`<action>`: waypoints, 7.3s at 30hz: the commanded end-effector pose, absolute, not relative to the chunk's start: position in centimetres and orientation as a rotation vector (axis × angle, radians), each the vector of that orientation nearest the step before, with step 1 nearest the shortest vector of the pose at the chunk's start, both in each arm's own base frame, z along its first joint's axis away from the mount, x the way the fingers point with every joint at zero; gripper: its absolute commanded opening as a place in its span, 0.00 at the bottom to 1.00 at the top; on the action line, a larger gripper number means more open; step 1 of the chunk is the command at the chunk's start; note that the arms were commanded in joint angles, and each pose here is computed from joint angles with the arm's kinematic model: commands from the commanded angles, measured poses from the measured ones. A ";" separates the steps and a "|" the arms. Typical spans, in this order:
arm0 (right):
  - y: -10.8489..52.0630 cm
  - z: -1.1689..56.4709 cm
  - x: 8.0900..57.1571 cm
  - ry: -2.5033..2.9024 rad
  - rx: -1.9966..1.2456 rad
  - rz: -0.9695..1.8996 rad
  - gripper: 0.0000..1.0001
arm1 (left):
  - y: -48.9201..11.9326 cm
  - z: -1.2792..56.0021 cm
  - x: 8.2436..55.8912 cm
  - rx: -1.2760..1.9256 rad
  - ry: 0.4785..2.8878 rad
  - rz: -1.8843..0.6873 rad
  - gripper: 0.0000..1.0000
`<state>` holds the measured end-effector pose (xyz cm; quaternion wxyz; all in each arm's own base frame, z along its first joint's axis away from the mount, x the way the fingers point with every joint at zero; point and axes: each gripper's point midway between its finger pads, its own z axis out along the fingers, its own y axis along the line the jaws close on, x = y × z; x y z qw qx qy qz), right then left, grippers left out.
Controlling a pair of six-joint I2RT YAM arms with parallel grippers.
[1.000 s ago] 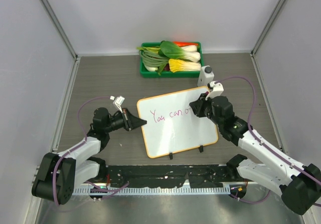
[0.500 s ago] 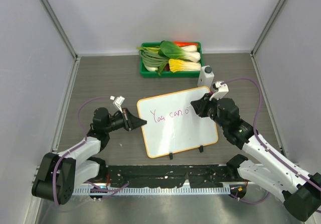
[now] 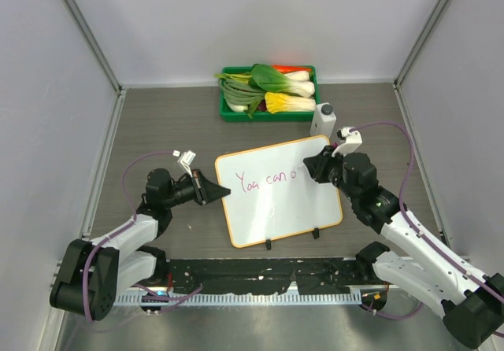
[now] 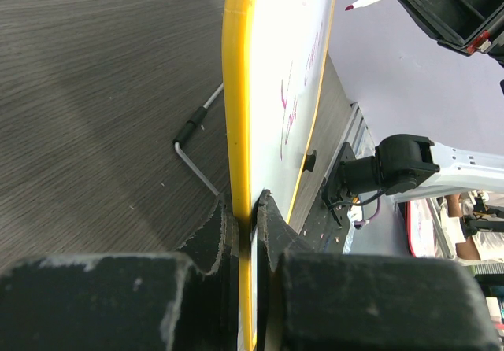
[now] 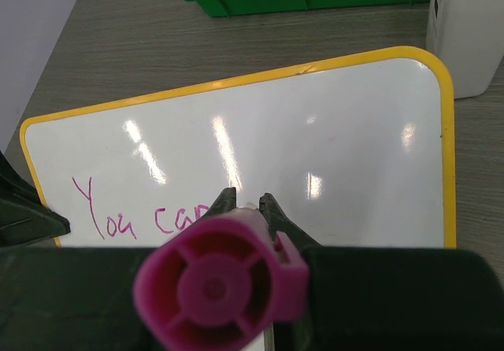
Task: Write a sentence on the whiteboard
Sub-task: Write on the whiteboard at the whiteboard stand.
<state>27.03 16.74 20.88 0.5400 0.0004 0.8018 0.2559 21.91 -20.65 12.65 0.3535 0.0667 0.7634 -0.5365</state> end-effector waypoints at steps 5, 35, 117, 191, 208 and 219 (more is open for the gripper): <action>16.9 22.0 27.3 1.874 -0.014 0.612 0.01 | -19.8 11.2 23.2 0.181 1.988 -1.259 0.00; 16.0 18.5 28.0 1.934 0.059 0.546 0.01 | -19.9 11.2 23.1 0.186 1.988 -1.264 0.00; 13.8 18.6 28.2 1.965 0.102 0.402 0.01 | -19.8 11.2 23.1 0.186 1.986 -1.265 0.00; 14.5 20.7 28.9 1.903 0.110 0.447 0.01 | -20.0 11.1 23.0 0.195 1.990 -1.279 0.00; 13.5 18.7 28.2 1.961 0.104 0.383 0.01 | -20.0 11.2 23.0 0.198 1.986 -1.278 0.00; 13.7 16.5 26.6 2.029 0.067 0.413 0.01 | -20.1 11.2 23.0 0.201 1.988 -1.283 0.00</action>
